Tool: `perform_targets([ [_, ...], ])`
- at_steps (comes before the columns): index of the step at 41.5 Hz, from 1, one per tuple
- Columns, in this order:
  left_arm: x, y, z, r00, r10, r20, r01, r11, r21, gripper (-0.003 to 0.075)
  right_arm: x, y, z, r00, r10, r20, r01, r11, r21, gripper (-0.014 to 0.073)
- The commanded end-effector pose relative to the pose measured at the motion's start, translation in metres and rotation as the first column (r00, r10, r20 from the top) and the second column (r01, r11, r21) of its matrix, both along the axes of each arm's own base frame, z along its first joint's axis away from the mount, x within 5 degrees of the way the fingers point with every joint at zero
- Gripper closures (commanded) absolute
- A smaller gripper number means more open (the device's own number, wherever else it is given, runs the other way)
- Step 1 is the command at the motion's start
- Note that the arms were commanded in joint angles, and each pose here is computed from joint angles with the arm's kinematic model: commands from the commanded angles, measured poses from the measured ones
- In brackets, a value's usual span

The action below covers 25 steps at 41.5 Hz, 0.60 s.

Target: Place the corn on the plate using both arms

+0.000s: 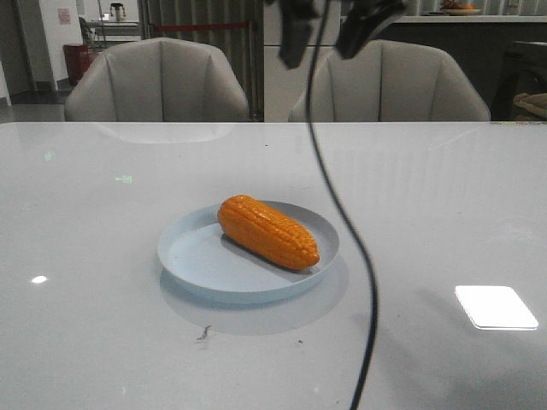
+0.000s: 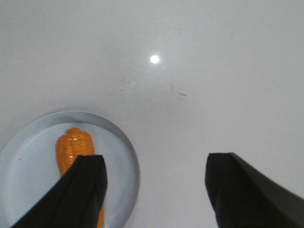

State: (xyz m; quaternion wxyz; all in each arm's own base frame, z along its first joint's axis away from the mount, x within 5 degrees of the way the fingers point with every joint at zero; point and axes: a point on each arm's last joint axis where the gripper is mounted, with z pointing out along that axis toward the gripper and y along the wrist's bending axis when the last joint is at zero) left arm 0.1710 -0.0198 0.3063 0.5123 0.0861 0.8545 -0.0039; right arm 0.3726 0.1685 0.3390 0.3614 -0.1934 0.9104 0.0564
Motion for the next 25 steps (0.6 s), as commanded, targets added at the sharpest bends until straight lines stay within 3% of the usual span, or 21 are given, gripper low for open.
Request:
perform_targets([
  [1,0.002,0.0,0.017,0.995,0.005,0.098,-0.003,1.0,-0.015,0.029,-0.016,-0.045,0.058,0.989,-0.108,0.105,0.099,0.991,0.09,0.0046],
  [6,0.002,0.0,0.016,0.995,0.003,0.095,-0.003,1.0,-0.007,0.029,-0.026,-0.087,0.079,0.973,-0.191,0.127,0.182,0.98,0.079,0.0046],
  [12,0.002,0.001,0.016,0.996,0.003,0.094,-0.003,1.0,-0.003,0.029,-0.042,-0.124,0.084,0.955,-0.266,0.133,0.258,0.963,0.079,0.0046],
  [25,0.002,0.001,0.016,0.996,0.003,0.093,-0.003,1.0,-0.003,0.029,-0.112,-0.16,0.035,0.922,-0.36,0.144,0.346,0.931,0.115,0.0046],
])
